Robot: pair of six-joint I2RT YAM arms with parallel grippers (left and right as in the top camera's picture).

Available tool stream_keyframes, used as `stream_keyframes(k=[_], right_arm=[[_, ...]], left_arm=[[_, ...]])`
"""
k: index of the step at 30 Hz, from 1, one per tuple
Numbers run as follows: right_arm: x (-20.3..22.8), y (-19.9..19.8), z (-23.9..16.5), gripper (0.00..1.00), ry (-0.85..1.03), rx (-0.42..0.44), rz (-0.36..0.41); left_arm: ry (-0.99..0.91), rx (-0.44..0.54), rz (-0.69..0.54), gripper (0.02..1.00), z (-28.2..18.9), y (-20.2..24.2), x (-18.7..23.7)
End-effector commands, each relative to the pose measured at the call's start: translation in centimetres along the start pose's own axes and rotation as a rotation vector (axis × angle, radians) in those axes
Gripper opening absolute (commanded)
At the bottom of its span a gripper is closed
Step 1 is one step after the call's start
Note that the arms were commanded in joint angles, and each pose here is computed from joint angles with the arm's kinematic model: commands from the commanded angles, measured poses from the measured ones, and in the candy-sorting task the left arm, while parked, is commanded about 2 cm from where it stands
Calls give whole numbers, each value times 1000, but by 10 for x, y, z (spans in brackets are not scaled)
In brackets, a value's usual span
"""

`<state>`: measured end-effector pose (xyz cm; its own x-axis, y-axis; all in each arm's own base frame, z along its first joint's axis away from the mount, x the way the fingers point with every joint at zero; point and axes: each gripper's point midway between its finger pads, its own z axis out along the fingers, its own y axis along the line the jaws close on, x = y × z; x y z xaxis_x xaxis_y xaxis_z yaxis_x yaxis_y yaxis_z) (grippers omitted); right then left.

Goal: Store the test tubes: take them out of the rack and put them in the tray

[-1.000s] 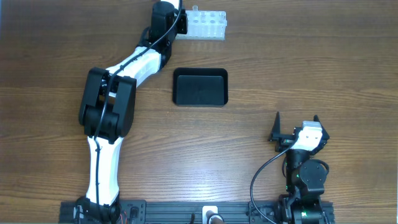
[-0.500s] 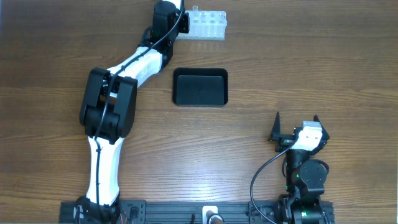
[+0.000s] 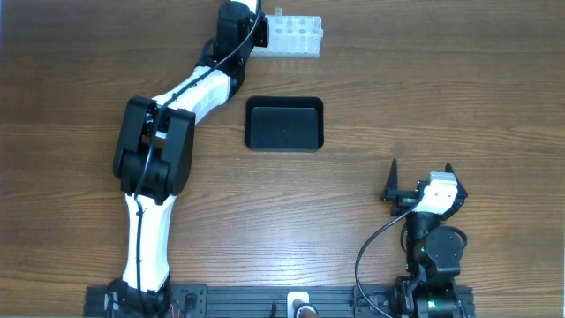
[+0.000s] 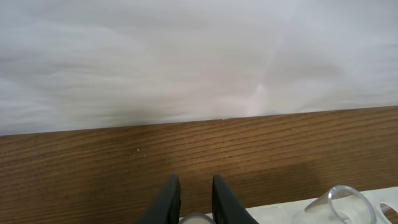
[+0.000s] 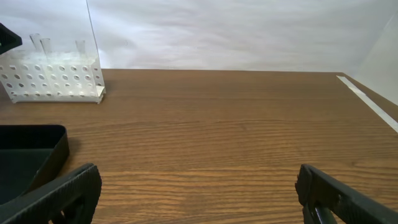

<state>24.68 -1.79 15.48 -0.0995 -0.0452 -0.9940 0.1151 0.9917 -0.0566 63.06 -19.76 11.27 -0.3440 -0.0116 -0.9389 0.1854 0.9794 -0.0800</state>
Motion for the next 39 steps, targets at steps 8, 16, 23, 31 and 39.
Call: stream_keyframes(k=[8, 16, 23, 31, 39], right_arm=[[3, -1, 0, 991, 4, 2, -4], [3, -1, 0, 991, 4, 2, -4], [3, -1, 0, 993, 4, 2, -4], [3, -1, 0, 993, 4, 2, -4], [3, -1, 0, 993, 4, 2, -4]], left_arm=[[-79, 13, 11, 150, -18, -12, -51], [-208, 26, 76, 156, -66, -22, -133], [-202, 25, 100, 132, -127, -26, -181], [162, 40, -33, 82, -161, -42, -111], [569, -52, -78, 42, -179, -43, -1]])
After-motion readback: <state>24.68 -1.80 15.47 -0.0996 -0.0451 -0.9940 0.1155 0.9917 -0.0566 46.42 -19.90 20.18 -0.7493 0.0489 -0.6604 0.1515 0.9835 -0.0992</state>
